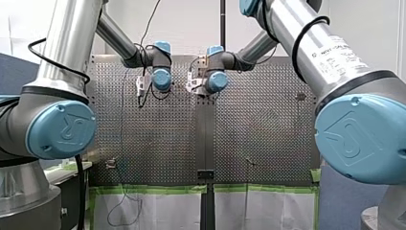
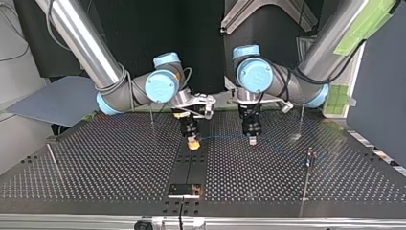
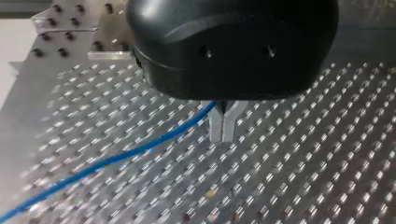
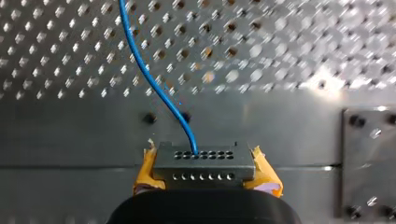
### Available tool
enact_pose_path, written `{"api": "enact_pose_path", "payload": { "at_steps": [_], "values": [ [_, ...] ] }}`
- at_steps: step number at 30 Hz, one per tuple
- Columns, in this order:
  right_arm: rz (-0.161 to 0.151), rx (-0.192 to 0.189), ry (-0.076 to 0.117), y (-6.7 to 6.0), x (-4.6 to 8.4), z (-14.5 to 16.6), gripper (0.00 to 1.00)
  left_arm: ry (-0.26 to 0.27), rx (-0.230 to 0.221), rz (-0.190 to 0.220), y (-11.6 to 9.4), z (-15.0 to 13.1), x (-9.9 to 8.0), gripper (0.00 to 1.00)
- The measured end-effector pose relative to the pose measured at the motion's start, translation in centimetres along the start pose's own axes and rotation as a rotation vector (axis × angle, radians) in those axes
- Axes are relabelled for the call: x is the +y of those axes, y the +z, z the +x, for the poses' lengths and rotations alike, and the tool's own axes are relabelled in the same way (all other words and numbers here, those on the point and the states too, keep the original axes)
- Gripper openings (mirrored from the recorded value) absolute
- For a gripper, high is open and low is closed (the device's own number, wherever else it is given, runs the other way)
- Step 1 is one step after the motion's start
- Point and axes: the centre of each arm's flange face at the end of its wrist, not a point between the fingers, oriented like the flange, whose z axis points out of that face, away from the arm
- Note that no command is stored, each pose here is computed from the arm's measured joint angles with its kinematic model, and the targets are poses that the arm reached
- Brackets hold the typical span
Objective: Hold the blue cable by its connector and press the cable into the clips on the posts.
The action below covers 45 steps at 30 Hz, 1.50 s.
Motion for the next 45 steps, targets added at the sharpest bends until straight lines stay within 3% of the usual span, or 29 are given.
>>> {"api": "enact_pose_path", "payload": {
  "at_steps": [6,13,19,22,33,45],
  "values": [
    [-0.039,0.001,-0.003,0.0,1.8,-2.0,0.0,-0.002,0.022,0.007,-1.2,3.4,-2.9,0.0],
    [-0.084,0.003,-0.009,-0.4,3.3,-4.5,0.0,0.009,0.056,0.064,-4.1,7.7,-5.6,0.0],
    [-0.123,0.002,-0.042,-1.0,4.0,-6.3,0.0,-0.003,0.058,0.105,-6.1,9.7,-6.3,0.0],
    [-0.147,0.002,-0.048,-1.3,4.3,-7.2,0.0,-0.011,0.056,0.115,-6.7,10.6,-6.3,0.0],
    [-0.18,0.004,-0.041,-2.6,5.4,-10.5,0.0,-0.035,0.063,0.141,-6.1,15.3,-7.3,0.0],
    [-0.279,0.009,-0.02,-4.9,6.6,-14.5,0.0,-0.011,0.119,0.167,-6.4,20.9,-8.3,0.0]
  ]
}}
